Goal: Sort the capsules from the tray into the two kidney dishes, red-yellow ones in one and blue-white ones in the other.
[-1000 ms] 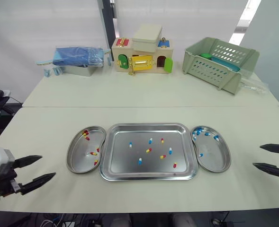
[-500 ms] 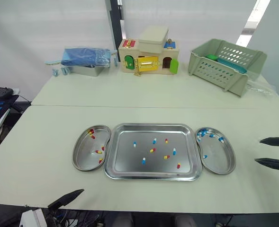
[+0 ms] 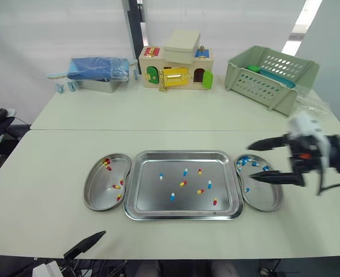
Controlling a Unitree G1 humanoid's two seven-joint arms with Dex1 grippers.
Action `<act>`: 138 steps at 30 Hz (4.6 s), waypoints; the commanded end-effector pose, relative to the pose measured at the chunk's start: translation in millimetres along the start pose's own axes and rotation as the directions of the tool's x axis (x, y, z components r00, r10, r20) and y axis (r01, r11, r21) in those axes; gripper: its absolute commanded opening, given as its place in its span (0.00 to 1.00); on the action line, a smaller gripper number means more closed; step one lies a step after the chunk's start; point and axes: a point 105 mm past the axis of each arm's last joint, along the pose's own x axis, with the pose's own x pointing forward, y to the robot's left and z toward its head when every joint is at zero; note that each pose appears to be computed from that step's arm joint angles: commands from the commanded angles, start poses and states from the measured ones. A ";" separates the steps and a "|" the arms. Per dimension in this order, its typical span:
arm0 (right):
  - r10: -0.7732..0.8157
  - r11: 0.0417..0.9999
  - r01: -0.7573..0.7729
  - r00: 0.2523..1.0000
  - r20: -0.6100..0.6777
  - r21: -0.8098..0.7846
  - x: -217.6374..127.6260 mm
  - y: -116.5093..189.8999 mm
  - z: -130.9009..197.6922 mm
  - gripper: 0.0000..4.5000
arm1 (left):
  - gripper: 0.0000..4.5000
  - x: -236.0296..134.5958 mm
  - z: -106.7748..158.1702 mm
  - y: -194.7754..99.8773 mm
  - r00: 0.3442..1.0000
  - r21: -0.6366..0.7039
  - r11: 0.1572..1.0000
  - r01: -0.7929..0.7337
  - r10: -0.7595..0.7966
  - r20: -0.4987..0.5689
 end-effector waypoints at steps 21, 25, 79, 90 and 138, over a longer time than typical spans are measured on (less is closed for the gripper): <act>0.128 0.966 -0.149 0.986 -0.110 -0.209 185.1 -28.3 16.8 0.66 | 1.00 5.3 3.9 -11.3 0.970 -0.011 0.971 -0.240 0.240 0.033; 0.133 0.962 -0.154 0.985 -0.106 -0.226 191.4 -27.6 16.6 0.66 | 1.00 4.6 3.4 -12.6 0.971 -0.007 0.971 -0.239 0.239 0.025; 0.077 0.981 -0.053 0.990 0.119 -0.188 154.4 -26.8 30.3 0.17 | 1.00 10.2 12.4 -9.2 1.000 0.044 0.999 -0.026 0.026 0.007; -0.257 0.966 0.258 0.965 0.049 -0.008 7.0 -8.9 -26.2 0.17 | 1.00 20.1 15.5 -16.0 0.960 0.100 0.955 0.278 -0.279 -0.008; -0.677 0.674 0.709 0.705 -0.209 0.208 -175.5 -3.4 -138.2 0.99 | 1.00 15.6 7.8 13.5 0.993 0.071 0.991 0.112 -0.110 -0.042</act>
